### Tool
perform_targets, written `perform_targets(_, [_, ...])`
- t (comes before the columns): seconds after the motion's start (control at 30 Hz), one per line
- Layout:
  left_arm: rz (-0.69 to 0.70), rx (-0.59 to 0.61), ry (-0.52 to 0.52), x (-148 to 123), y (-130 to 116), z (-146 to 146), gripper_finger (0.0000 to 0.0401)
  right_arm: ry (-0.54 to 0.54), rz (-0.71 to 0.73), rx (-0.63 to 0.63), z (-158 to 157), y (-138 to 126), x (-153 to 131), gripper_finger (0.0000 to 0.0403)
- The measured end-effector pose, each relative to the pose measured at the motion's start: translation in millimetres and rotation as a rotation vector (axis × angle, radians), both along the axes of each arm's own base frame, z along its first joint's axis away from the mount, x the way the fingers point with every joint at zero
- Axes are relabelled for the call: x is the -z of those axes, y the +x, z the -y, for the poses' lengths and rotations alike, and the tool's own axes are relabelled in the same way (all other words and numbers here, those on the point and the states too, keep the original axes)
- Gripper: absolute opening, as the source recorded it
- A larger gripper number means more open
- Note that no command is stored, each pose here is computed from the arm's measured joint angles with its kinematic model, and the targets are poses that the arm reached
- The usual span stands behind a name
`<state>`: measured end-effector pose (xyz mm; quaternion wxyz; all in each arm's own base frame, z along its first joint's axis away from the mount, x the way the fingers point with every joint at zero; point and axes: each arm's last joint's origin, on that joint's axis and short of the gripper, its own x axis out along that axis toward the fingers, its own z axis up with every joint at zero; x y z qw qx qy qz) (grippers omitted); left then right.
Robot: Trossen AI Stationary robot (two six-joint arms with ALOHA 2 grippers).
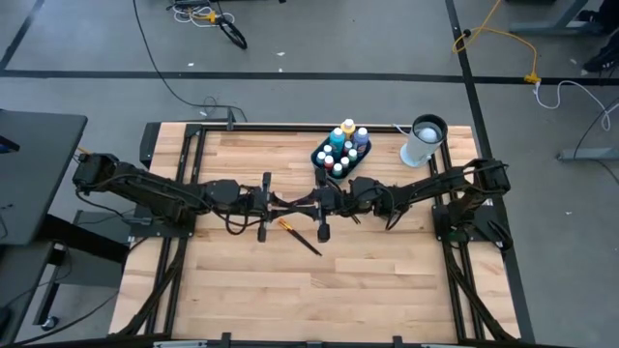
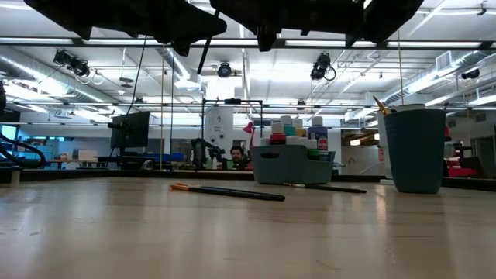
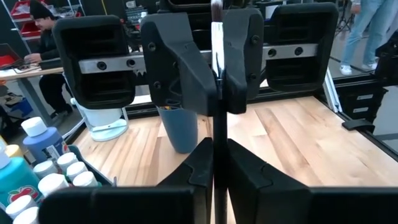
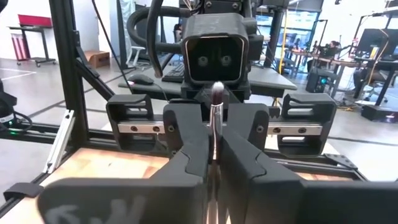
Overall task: Pick & Place Paint Supplies
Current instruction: Put the silver paint brush into the blue cup
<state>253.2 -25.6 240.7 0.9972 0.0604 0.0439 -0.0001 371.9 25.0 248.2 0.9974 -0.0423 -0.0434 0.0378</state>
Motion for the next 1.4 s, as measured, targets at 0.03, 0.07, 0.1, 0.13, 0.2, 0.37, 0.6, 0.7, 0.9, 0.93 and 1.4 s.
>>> perform_targets(0.03, [-0.001, 0.0, -0.006, 0.1, 0.0, 0.0, 0.0038, -0.001, 0.0, 0.0, 0.0, -0.1, -0.1, 0.0025])
perform_targets(0.07, [-0.001, 0.0, -0.015, 0.1, 0.0, 0.1, 0.004, 0.001, -0.003, 0.0, 0.0, -0.3, -0.4, 0.002])
perform_targets(0.1, [0.0, 0.0, -0.021, 0.0, 0.0, 0.2, 0.0043, 0.001, -0.006, -0.001, 0.0, -0.6, -0.7, 0.0014])
perform_targets(0.13, [0.0, -0.001, -0.026, 0.0, 0.0, 0.2, 0.0046, 0.001, -0.011, 0.0, 0.1, -1.2, -1.3, 0.0012])
perform_targets(0.2, [0.0, -0.002, -0.029, 0.1, 0.0, 0.1, 0.0052, -0.001, -0.041, 0.0, 0.2, -3.2, -2.3, 0.0012])
perform_targets(0.37, [0.002, -0.005, -0.034, -0.1, 0.0, 0.0, 0.0071, 0.031, -0.157, -0.004, 0.6, -12.0, -5.6, 0.0018])
perform_targets(0.6, [0.002, -0.011, -0.082, -0.2, 0.0, -0.1, 0.0094, 0.062, -0.321, -0.001, 2.0, -40.0, -24.5, 0.0015])
perform_targets(0.7, [0.002, -0.011, -0.084, -0.2, 0.0, -0.1, 0.0098, 0.065, -0.421, 0.008, 2.5, -57.4, -30.6, 0.0016])
perform_targets(0.9, [-0.011, -0.011, -0.083, 1.0, -0.1, -0.1, 0.0098, 0.031, -0.541, 0.152, 2.8, -98.7, -49.2, 0.0014])
perform_targets(0.93, [-0.011, -0.012, -0.086, 1.1, -0.1, -0.1, 0.0098, 0.02, -0.536, 0.187, 2.1, -106.0, -54.2, 0.0013])
perform_targets(1.4, [-0.016, -0.034, -0.111, 1.6, -0.2, -0.7, 0.0098, -0.03, -0.579, 0.455, -11.3, -180.8, -77.8, 0.0013])
